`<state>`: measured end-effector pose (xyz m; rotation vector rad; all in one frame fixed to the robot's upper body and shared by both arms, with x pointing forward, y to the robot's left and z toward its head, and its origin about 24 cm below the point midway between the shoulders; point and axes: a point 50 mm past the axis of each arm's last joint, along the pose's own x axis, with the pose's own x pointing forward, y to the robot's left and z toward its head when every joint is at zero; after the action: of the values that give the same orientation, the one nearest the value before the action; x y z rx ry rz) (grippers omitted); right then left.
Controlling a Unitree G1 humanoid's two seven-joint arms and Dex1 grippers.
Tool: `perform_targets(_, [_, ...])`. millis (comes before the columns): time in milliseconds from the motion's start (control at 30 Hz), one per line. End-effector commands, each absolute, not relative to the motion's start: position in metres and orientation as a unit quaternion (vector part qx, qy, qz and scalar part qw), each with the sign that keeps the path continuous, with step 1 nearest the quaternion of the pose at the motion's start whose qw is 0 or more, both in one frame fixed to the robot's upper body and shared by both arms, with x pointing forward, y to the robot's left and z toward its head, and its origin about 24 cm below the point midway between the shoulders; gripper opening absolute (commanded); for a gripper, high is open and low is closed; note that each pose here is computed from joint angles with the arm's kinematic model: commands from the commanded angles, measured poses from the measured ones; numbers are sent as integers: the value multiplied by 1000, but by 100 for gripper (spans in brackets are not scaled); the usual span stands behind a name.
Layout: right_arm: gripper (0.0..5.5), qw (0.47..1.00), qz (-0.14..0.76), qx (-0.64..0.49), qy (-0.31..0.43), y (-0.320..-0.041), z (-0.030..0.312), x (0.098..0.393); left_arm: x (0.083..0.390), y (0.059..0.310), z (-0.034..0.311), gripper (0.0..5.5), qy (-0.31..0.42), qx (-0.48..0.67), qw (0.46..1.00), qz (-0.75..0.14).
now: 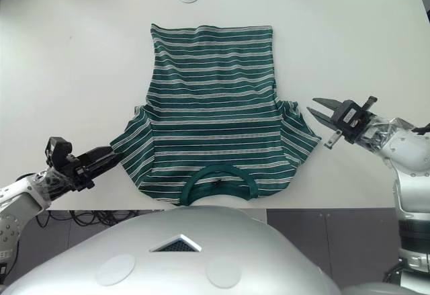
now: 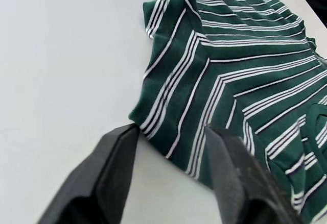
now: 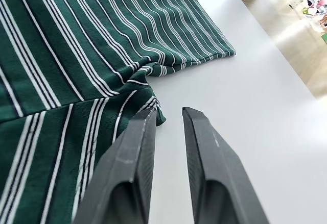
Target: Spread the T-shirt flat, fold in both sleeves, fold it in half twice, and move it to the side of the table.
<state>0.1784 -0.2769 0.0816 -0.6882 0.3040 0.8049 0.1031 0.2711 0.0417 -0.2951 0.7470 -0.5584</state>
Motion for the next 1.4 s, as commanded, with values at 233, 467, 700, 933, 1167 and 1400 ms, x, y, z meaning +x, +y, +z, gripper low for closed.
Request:
perform_targets(233, [92,855,387,-317,135,-271,80,180,103,273,38,95,374,-126,881,-260])
perform_targets(467, [92,856,390,-313,129,-268,80,180,109,268,50,3,340,-104,886,-299])
perform_targets(700, [92,863,395,-288,126,-265,80,172,130,231,71,3,277,-129,879,-366])
perform_targets(933, [92,878,380,-241,162,-272,75,157,136,190,53,3,277,-132,851,-427])
perform_targets(1167, [92,916,299,-94,251,-297,73,134,136,168,36,3,283,-149,832,-454])
perform_targets(1400, [147,901,264,18,345,-301,62,115,142,157,29,0,274,-186,840,-430])
